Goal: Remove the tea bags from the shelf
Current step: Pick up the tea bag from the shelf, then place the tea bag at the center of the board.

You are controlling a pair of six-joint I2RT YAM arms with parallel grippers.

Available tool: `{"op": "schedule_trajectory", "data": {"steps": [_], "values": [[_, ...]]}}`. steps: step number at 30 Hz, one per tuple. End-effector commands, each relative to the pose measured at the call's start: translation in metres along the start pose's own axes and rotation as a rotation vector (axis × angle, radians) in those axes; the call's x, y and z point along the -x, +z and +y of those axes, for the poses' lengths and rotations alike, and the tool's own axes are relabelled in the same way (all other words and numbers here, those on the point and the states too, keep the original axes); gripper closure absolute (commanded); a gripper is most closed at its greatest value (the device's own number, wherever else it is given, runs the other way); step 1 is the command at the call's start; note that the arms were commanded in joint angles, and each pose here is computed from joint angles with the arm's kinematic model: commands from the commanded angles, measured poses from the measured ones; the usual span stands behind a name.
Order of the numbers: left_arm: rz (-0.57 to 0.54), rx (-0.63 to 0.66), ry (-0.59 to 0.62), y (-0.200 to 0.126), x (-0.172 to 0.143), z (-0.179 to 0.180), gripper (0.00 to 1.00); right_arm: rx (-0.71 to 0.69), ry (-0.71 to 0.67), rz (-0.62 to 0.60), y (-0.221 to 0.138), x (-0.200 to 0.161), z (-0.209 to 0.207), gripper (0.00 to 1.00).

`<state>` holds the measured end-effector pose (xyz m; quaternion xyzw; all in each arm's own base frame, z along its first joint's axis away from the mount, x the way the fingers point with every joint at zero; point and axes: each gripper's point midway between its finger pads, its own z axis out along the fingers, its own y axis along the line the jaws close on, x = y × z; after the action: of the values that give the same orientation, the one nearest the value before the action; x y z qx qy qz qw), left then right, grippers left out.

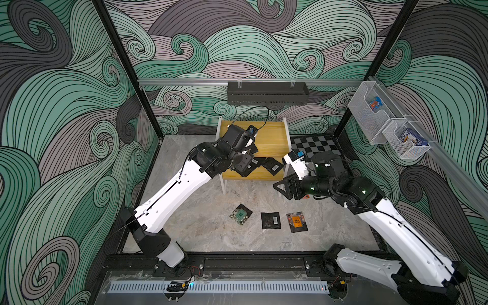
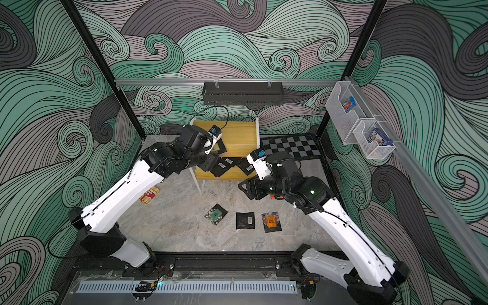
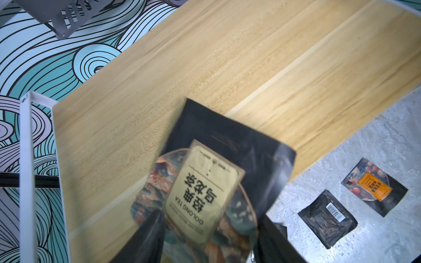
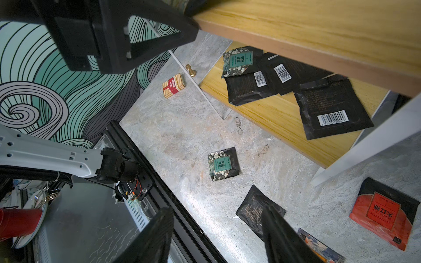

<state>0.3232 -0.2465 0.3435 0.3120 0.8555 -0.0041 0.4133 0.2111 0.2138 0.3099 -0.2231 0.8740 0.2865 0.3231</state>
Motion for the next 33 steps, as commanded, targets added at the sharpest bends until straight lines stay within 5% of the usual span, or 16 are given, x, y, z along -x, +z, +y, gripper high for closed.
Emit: {"op": "schedule_trajectory", "data": {"steps": [1, 16, 33], "values": [[0.108, -0.031, 0.026, -0.003, -0.030, -0.009, 0.45, 0.006, -0.001, -0.005, -0.001, 0.003, 0.000, 0.35], [0.057, -0.056, -0.012, -0.040, -0.030, -0.010, 0.84, 0.001, 0.001, -0.010, 0.002, 0.007, -0.001, 0.35], [-0.030, -0.046, -0.075, -0.069, -0.025, 0.000, 1.00, -0.019, 0.006, -0.022, 0.001, 0.006, -0.007, 0.35]]}}
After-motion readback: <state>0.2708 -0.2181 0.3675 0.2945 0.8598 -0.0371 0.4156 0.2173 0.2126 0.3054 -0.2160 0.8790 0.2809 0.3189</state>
